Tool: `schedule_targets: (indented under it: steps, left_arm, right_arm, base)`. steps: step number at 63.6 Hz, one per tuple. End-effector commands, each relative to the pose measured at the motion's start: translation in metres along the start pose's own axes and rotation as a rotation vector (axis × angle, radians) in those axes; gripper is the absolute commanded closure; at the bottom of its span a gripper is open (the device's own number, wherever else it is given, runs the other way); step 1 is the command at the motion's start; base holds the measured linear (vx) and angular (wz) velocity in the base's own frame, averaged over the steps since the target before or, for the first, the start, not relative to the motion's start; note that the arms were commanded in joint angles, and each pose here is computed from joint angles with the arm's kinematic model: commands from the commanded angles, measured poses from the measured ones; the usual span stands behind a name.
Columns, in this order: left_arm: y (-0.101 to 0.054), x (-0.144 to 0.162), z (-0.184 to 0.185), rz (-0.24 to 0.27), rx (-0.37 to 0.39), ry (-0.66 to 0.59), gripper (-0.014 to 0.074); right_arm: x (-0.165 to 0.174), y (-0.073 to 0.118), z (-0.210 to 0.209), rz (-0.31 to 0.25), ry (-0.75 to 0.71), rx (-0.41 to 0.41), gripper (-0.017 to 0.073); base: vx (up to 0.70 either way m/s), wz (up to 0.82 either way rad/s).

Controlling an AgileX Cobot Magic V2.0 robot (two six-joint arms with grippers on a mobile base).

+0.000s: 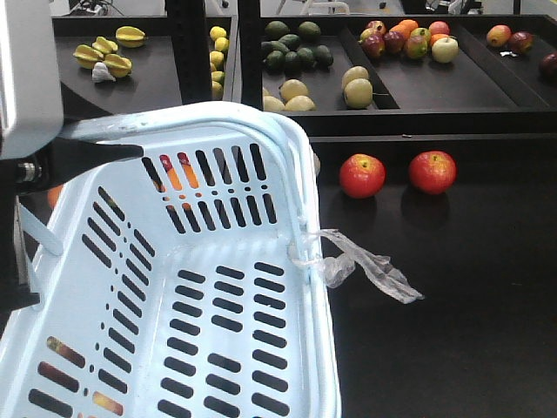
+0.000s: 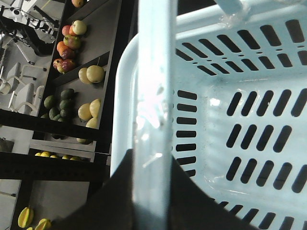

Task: Pick three apples into basket with both arms
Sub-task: 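Hold the basket up with the left gripper while backing away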

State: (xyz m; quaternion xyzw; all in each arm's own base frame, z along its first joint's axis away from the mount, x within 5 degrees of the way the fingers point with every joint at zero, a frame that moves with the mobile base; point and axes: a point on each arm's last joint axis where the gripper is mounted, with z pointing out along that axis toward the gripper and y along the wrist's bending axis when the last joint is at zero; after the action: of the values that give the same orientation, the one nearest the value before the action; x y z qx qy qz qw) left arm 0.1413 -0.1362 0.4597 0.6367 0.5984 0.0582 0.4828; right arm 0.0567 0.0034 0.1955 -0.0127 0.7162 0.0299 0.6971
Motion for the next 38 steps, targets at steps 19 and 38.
schedule_targets:
  steps: [19, 38]
  left_arm:
    - [0.011, -0.0094, -0.0143, -0.01, -0.096, -0.094, 0.0601]
    - [0.011, -0.0094, -0.0143, -0.01, -0.096, -0.094, 0.0601]
  right_arm:
    - [-0.0027, 0.0001, -0.0003, -0.016, -0.074, -0.001, 0.0568]
    - [-0.0027, 0.0001, -0.0003, -0.016, -0.074, -0.001, 0.0568]
  base:
    - [0.0, 0.0]
    - [0.0, 0.0]
